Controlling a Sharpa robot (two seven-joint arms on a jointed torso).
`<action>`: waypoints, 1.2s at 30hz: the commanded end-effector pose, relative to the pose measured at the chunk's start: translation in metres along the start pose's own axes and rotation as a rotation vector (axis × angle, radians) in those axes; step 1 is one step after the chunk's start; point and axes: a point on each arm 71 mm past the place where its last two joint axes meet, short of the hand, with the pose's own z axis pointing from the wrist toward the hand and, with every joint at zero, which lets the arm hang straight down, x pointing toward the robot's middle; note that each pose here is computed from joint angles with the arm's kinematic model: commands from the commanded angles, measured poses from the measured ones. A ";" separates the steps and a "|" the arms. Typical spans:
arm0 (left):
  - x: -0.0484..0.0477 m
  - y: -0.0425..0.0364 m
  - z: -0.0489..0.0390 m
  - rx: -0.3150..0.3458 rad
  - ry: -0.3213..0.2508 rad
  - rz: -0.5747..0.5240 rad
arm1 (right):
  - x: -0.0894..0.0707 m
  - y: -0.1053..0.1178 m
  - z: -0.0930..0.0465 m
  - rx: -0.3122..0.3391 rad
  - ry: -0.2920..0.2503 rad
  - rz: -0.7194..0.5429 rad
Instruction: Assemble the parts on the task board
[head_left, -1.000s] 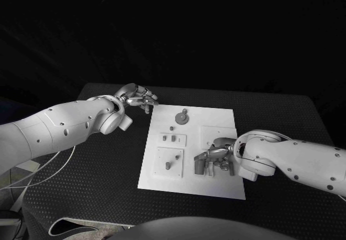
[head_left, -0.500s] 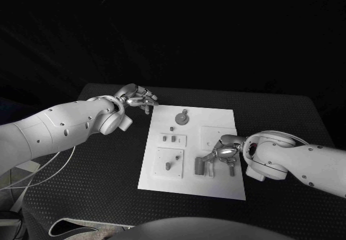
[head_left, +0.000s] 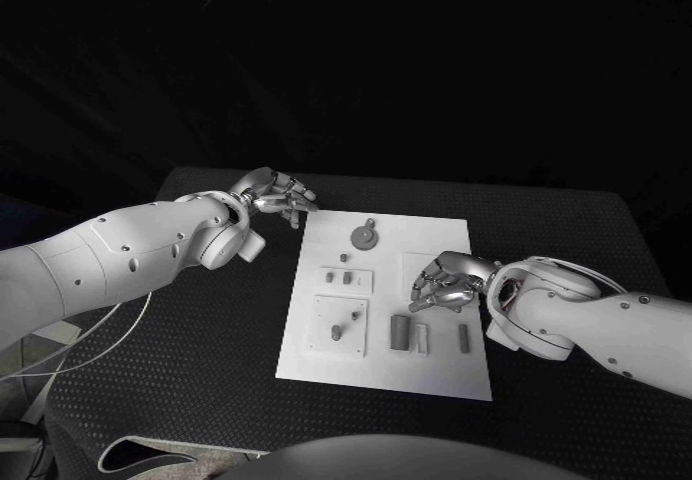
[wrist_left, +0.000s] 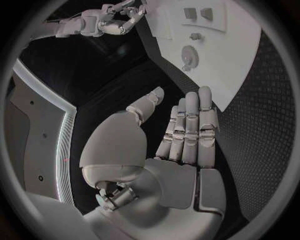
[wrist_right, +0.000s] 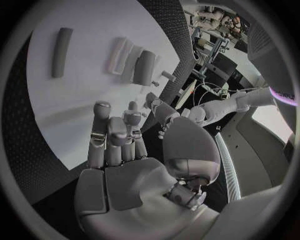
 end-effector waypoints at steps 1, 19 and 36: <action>0.0015 -0.0020 0.0005 0.011 0.011 -0.002 | -0.002 0.006 0.000 -0.078 -0.037 -0.045; 0.0017 -0.0020 0.0008 0.011 0.012 -0.002 | 0.007 0.007 0.002 -0.069 0.075 -0.059; 0.0018 -0.0019 0.0010 0.010 0.012 -0.002 | 0.017 0.017 0.007 -0.099 0.145 -0.074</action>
